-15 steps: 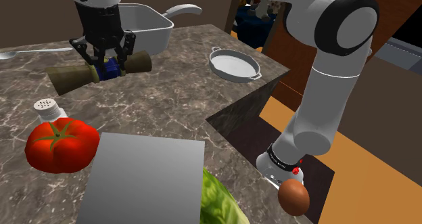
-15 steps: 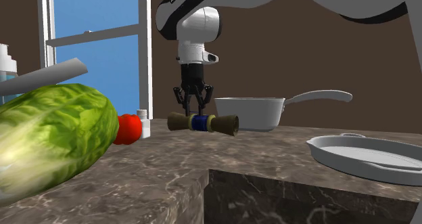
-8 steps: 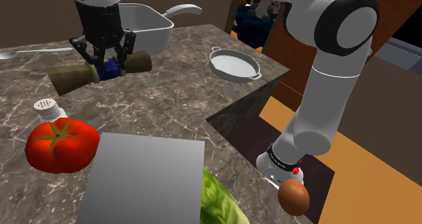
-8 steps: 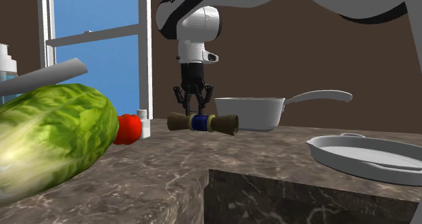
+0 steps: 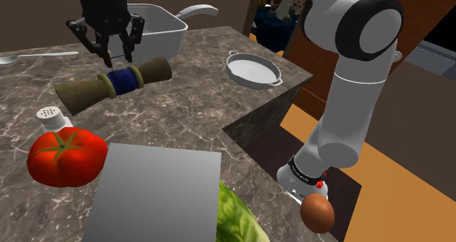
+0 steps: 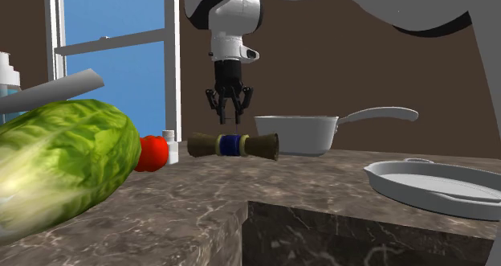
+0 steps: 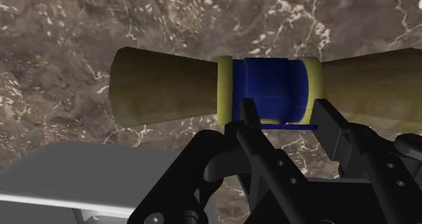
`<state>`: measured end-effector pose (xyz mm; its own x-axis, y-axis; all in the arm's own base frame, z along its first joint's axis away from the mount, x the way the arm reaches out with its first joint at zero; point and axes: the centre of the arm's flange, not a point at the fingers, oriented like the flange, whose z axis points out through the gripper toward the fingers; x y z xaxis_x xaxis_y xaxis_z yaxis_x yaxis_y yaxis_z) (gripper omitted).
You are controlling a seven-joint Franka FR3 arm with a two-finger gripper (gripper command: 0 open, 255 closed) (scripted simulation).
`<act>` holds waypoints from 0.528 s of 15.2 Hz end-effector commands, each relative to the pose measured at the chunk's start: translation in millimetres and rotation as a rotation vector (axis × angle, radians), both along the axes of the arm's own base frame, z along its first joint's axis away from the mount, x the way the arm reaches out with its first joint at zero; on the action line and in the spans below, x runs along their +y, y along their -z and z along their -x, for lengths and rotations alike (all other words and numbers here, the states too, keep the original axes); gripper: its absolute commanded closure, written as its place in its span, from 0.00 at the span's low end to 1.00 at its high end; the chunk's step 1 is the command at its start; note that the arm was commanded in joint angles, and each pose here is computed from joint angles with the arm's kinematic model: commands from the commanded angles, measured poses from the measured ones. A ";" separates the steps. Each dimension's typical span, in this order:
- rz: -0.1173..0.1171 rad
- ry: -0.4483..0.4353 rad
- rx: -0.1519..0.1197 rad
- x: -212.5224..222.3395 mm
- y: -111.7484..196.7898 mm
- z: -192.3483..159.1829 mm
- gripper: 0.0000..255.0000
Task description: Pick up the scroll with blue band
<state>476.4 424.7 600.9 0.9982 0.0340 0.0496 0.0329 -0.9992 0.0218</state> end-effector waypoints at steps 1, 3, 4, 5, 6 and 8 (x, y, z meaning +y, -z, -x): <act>0.000 0.000 -0.001 -1.0 -11.1 -0.3 1.00; 0.000 0.000 -0.001 -1.0 -21.7 -0.3 1.00; 0.000 0.000 -0.001 -1.0 -26.9 -0.3 1.00; 0.000 0.000 -0.001 -1.0 -32.2 -0.3 1.00; 0.000 0.000 -0.001 -1.0 -37.5 -0.3 1.00; 0.000 0.000 -0.001 -1.0 -38.3 -0.3 1.00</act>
